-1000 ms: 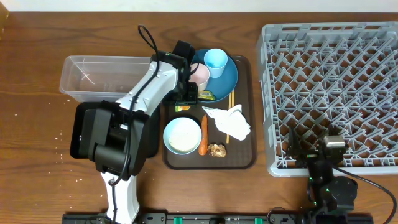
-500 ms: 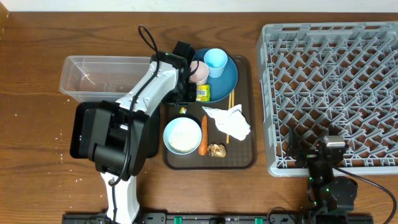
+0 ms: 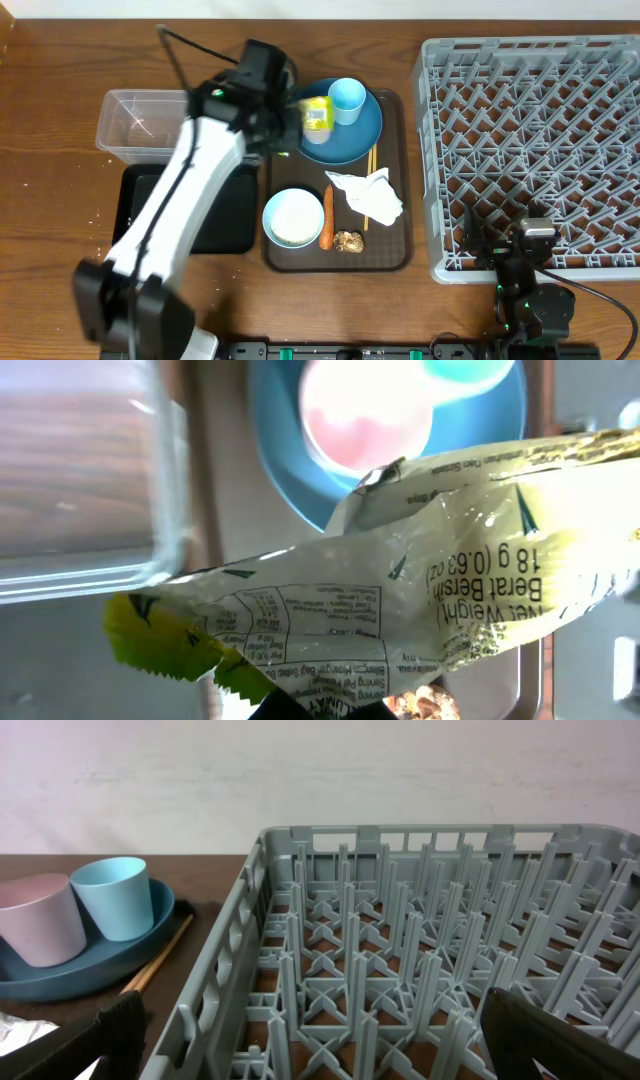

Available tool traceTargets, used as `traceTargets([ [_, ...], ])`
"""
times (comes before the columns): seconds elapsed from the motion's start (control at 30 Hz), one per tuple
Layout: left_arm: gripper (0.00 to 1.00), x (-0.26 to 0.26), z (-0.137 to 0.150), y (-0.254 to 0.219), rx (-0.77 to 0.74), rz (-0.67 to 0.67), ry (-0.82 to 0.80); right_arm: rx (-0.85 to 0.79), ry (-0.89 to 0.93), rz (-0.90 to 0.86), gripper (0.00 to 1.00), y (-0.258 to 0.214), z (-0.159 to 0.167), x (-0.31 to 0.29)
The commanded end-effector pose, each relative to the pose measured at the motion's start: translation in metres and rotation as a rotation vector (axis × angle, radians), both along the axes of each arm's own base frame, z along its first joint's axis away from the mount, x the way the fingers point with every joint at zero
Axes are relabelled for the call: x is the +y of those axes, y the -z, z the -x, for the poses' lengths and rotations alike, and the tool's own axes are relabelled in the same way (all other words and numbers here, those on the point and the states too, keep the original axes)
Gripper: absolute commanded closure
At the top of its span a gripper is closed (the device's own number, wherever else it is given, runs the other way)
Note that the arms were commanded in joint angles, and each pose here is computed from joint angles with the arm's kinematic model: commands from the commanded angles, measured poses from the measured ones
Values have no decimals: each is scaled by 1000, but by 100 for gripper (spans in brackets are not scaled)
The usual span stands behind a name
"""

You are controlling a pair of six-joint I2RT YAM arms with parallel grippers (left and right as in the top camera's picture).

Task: Sort waste into correct bins and load items into the dishwasher rack
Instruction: 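Carry the wrapper left and drop it into the clear bin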

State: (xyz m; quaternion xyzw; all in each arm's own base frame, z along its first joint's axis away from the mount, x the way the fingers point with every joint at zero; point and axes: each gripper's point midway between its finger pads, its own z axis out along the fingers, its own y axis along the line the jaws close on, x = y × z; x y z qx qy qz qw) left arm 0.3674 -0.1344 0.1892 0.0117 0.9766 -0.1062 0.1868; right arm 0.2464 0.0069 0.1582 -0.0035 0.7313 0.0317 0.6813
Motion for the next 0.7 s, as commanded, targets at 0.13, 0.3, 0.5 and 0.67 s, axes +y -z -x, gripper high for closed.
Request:
traceTargets([
  [0.13, 94, 89, -26, -29, -161, -235, -243, 1, -4, 15, 1, 1, 0, 0],
  [0.3, 94, 130, -39, -20, -151, -257, -350, 1, -4, 15, 1, 1, 0, 0],
  [0.5, 94, 180, -51, -1, -120, -269, -468, 1, -4, 15, 1, 1, 0, 0],
  [0.67, 94, 214, -56, 23, -70, -281, -542, 1, -4, 15, 1, 1, 0, 0],
])
